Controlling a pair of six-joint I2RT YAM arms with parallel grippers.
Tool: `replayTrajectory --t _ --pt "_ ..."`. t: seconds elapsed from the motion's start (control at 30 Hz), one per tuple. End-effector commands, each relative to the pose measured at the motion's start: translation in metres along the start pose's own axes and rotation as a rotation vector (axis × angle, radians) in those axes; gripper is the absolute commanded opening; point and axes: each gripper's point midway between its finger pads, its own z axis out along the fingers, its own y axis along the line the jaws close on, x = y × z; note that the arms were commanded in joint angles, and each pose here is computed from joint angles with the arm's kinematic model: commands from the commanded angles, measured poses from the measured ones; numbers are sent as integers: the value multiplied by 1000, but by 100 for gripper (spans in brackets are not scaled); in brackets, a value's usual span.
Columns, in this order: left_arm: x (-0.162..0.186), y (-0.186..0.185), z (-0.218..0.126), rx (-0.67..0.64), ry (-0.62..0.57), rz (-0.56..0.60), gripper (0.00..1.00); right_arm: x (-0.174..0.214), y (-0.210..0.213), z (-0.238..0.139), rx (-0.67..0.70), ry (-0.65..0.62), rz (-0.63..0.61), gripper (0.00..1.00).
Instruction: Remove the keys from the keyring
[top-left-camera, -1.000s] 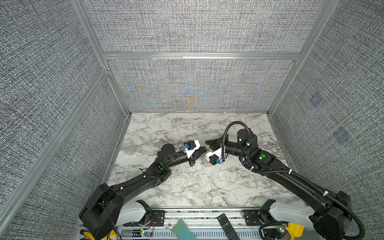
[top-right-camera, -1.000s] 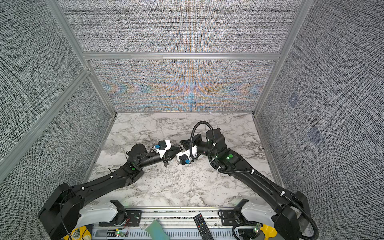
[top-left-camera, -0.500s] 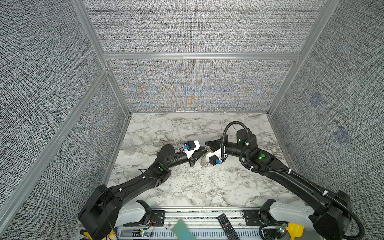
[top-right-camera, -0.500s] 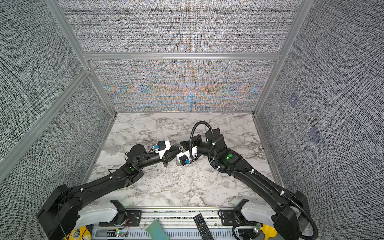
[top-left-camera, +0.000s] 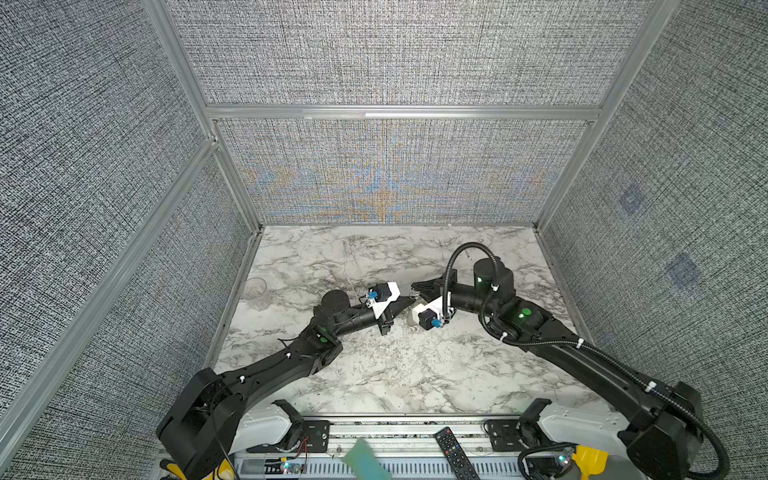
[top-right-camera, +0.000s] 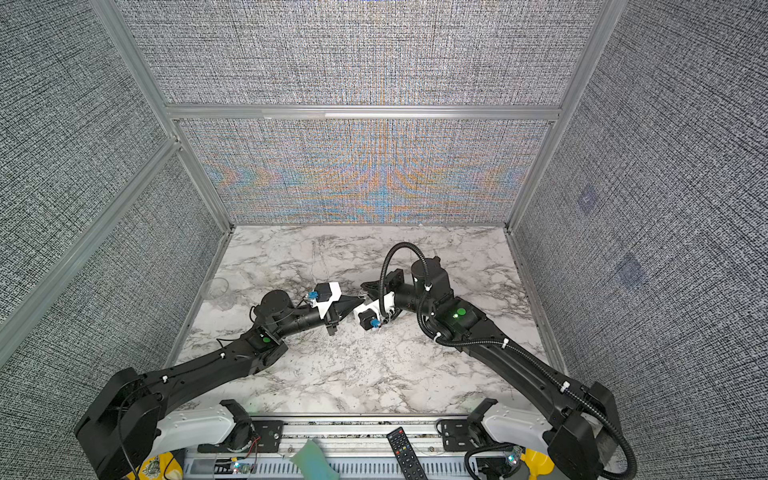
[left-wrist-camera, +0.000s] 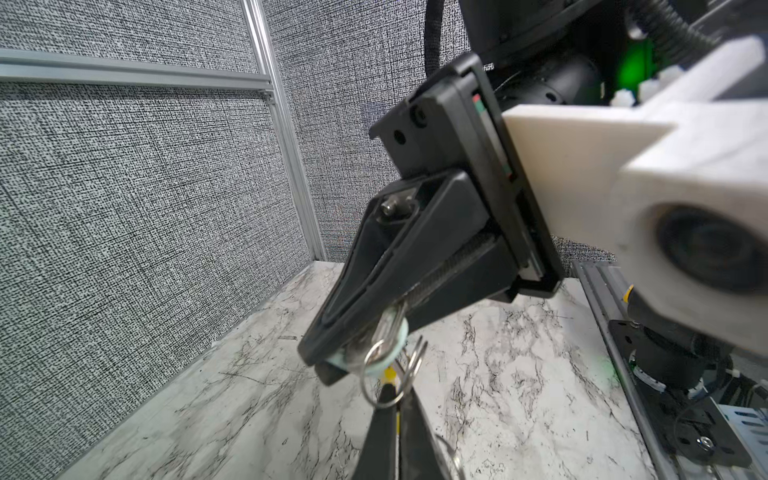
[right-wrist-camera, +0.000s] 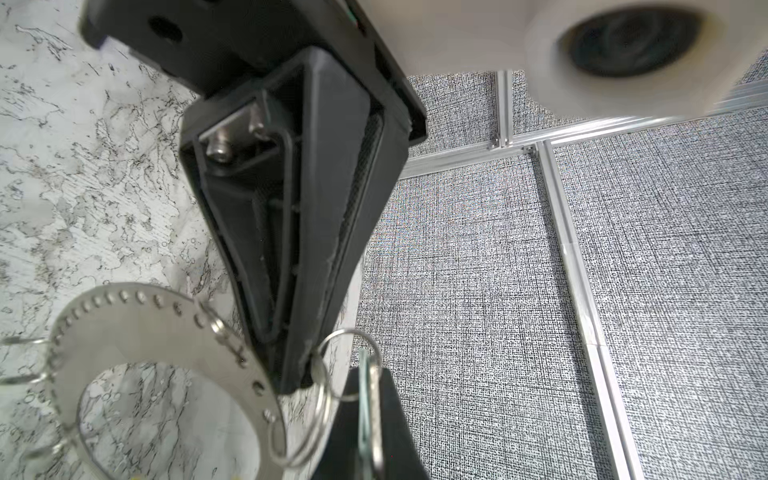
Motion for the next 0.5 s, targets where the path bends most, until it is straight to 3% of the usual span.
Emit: replayTrajectory --t 0.0,0.47 --pt "-6 0 0 -2 -19 13 5 -2 -13 -1 50 -9 18 0" --pt "4 -1 -1 4 34 17 0 5 -29 -8 114 31 96 0"
